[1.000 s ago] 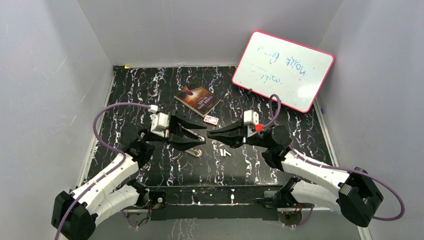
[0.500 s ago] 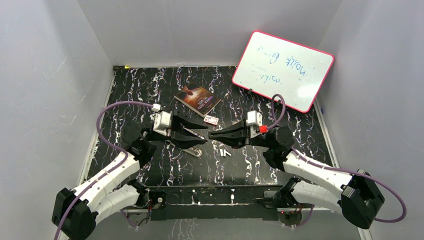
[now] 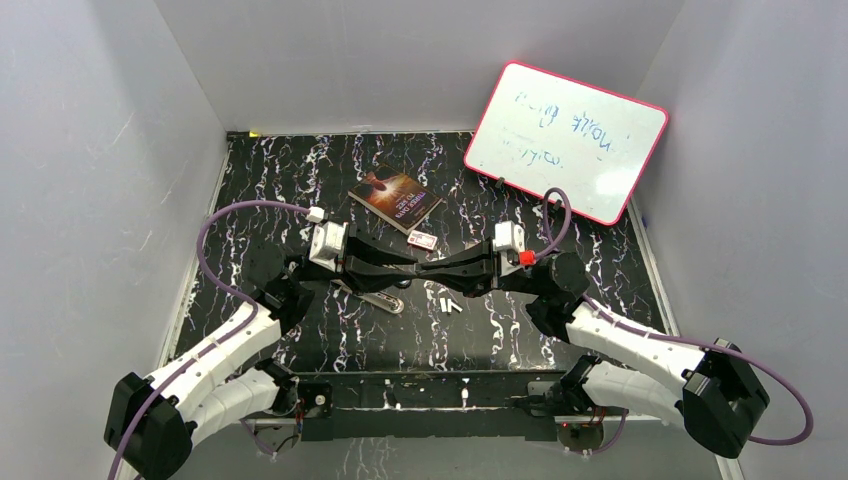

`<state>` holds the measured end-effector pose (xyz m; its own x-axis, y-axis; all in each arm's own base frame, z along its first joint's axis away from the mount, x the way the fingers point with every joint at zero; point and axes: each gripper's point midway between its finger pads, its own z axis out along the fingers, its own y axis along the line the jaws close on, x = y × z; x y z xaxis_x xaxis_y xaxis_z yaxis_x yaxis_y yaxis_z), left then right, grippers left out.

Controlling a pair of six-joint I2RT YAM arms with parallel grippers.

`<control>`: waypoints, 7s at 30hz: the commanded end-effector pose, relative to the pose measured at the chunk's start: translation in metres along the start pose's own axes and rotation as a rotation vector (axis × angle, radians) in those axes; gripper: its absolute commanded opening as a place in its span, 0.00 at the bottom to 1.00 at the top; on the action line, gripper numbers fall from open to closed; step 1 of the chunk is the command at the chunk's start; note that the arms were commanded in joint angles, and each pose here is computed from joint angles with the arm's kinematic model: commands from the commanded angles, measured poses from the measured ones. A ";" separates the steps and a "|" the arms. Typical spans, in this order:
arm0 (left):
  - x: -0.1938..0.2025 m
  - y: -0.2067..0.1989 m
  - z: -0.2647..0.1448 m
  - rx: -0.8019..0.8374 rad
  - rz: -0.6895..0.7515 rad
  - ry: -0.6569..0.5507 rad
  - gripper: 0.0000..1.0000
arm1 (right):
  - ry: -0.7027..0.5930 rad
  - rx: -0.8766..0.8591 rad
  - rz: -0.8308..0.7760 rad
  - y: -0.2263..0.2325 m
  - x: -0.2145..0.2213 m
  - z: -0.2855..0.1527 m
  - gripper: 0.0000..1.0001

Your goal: Load the staples into the stapler

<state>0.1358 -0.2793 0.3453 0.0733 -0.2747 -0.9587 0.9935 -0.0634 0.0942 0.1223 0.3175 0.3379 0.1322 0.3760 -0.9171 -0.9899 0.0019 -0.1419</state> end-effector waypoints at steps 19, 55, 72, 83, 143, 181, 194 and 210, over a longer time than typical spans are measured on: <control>-0.015 -0.009 0.002 0.045 0.080 -0.033 0.00 | -0.065 -0.013 -0.074 -0.003 -0.033 0.009 0.12; 0.173 -0.014 -0.082 0.020 -0.097 0.986 0.00 | 0.023 1.435 0.194 -0.148 -0.013 -0.160 0.70; 0.261 -0.029 -0.127 0.109 -0.118 1.469 0.00 | 0.063 1.484 0.260 -0.143 0.007 -0.171 0.70; 0.280 -0.029 -0.132 0.154 -0.107 1.559 0.00 | 0.088 1.493 0.284 -0.139 0.019 -0.176 0.70; 0.160 0.094 -0.084 -0.639 -0.134 0.862 0.46 | 1.316 0.918 0.546 -0.028 0.263 -0.185 0.58; 0.032 0.066 -0.017 -0.537 -0.158 0.090 0.53 | 0.353 0.669 0.275 -0.051 0.075 -0.069 0.05; -0.023 -0.018 0.013 -0.014 0.034 -0.029 0.52 | -0.050 0.096 -0.057 0.022 -0.017 -0.021 0.00; -0.018 -0.035 0.018 0.114 0.049 -0.003 0.44 | -0.091 -0.001 -0.054 0.032 -0.034 -0.008 0.00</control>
<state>0.1080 -0.2909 0.3431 0.0359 -0.2309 -0.9723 0.9893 -0.1292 0.0672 0.0915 0.3032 0.3219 0.1176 0.3648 -0.9236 -0.9924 0.0095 -0.1226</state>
